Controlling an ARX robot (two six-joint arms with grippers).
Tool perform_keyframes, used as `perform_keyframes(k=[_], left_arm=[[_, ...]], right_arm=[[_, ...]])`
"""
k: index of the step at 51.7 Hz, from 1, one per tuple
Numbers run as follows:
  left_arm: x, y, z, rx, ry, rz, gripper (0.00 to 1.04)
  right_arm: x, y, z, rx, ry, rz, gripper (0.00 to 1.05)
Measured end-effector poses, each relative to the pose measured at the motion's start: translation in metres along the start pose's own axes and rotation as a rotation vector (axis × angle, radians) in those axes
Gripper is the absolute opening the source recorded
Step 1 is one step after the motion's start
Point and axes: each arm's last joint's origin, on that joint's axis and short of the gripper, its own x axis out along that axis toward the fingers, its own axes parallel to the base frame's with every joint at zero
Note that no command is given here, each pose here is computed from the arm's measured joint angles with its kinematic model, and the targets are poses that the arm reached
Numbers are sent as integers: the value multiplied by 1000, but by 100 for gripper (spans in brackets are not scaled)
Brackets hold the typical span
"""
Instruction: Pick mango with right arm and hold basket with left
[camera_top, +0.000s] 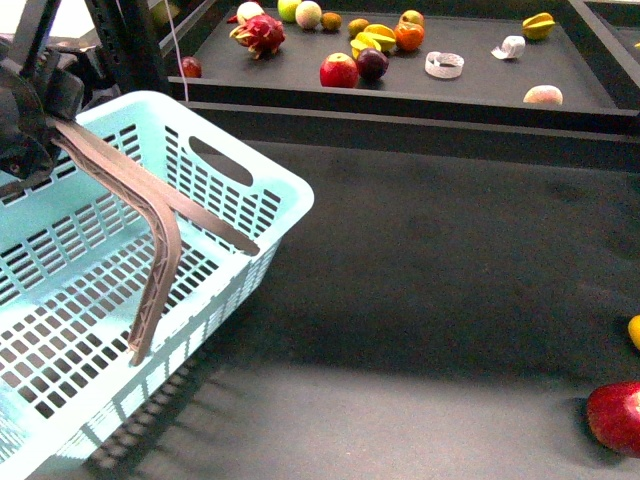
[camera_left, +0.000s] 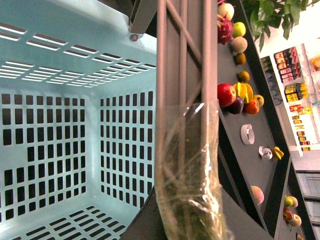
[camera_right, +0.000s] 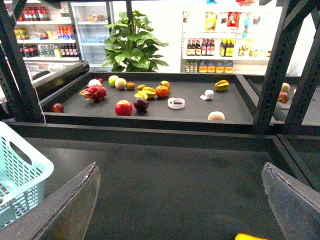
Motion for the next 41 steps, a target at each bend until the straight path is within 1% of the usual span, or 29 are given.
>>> perform_keyframes(k=[8, 16, 21, 25, 31, 41], left_arm=[[-17, -20, 1, 54, -8, -98, 7], [-31, -40, -10, 127, 27, -229, 7], [-40, -53, -25, 219, 65, -345, 7], [-48, -60, -37, 271, 82, -410, 7], [-65, -73, -62, 382, 131, -519, 7], [-84, -83, -88, 513, 193, -638, 7]], right_arm=[[0, 0, 0, 0, 0, 0, 96], [0, 0, 0, 0, 0, 0, 96], [0, 0, 0, 0, 0, 0, 96], [0, 0, 0, 0, 0, 0, 96], [0, 0, 0, 0, 0, 0, 96], [0, 0, 0, 0, 0, 0, 96]])
